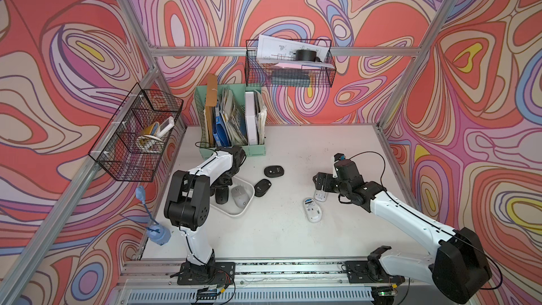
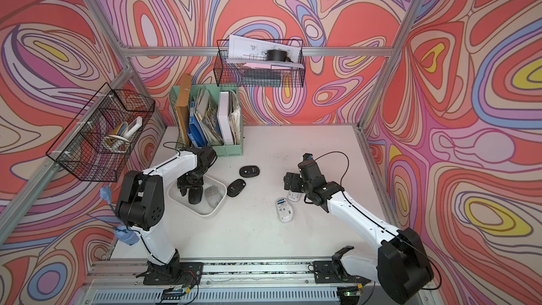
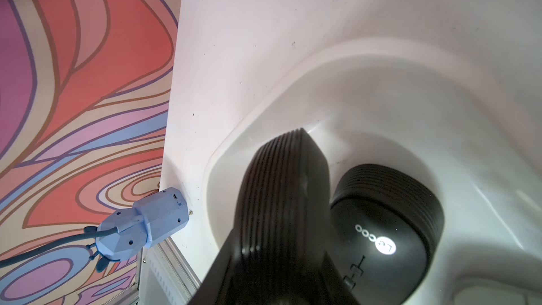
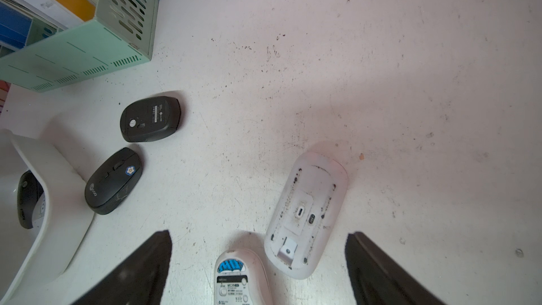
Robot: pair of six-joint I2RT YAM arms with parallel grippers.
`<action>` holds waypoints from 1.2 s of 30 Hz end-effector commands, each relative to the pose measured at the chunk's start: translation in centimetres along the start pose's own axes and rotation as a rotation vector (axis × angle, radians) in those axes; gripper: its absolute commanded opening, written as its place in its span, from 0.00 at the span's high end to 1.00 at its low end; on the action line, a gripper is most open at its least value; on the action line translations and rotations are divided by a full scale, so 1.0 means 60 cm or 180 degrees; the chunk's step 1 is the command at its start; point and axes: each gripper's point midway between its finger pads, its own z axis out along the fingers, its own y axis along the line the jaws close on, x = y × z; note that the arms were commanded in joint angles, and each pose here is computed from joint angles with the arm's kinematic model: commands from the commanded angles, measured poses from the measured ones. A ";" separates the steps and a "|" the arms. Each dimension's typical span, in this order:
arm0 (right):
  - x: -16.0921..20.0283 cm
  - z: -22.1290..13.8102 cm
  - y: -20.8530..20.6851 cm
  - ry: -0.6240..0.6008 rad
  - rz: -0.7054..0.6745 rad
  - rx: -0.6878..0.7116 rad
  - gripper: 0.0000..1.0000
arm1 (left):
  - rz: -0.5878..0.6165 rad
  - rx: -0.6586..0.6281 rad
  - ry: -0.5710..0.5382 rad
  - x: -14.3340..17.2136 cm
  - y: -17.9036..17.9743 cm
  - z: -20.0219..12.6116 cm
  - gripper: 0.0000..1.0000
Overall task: Put the mouse in the storage box
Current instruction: Place the mouse in the storage box.
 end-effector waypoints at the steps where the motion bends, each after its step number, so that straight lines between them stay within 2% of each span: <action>1: -0.002 -0.002 0.005 -0.0039 -0.0036 -0.0029 0.05 | -0.0055 -0.0118 0.0007 -0.002 -0.001 0.017 0.89; 8: 0.000 -0.002 0.003 -0.0031 -0.0039 -0.0018 0.05 | -0.0009 0.0000 0.0132 0.017 -0.031 0.044 0.77; 9: 0.000 -0.002 0.004 -0.0031 -0.0041 -0.0022 0.05 | -0.0016 0.0028 0.0132 0.018 -0.033 0.043 0.73; 11: 0.000 -0.001 0.003 -0.0030 -0.0040 -0.0018 0.05 | -0.0031 0.0127 0.0133 0.021 -0.039 0.042 0.59; 13: 0.001 0.001 0.004 -0.0019 -0.0034 -0.0025 0.05 | -0.0026 0.0183 0.0109 0.021 -0.043 0.038 0.52; 20: -0.004 0.001 0.008 -0.0027 -0.0028 -0.0041 0.05 | 0.0086 0.0276 0.0029 0.022 -0.069 0.016 0.41; 24: -0.006 -0.001 0.008 -0.0039 -0.0030 -0.0037 0.05 | 0.0113 0.0398 -0.0092 0.020 -0.083 -0.004 0.38; 27: -0.006 -0.001 0.008 -0.0040 -0.0033 -0.0040 0.05 | 0.0140 0.0411 -0.0032 0.022 -0.092 0.001 0.46; 29: -0.007 -0.001 0.009 -0.0040 -0.0028 -0.0047 0.05 | 0.0164 0.0382 0.0001 0.025 -0.095 0.003 0.47; 33: -0.007 -0.002 0.009 -0.0046 -0.0024 -0.0049 0.05 | 0.0150 0.0455 -0.0074 0.024 -0.098 -0.011 0.37; 36: -0.007 -0.002 0.009 -0.0043 -0.0023 -0.0050 0.05 | 0.0095 0.0574 -0.0137 0.019 -0.095 -0.031 0.35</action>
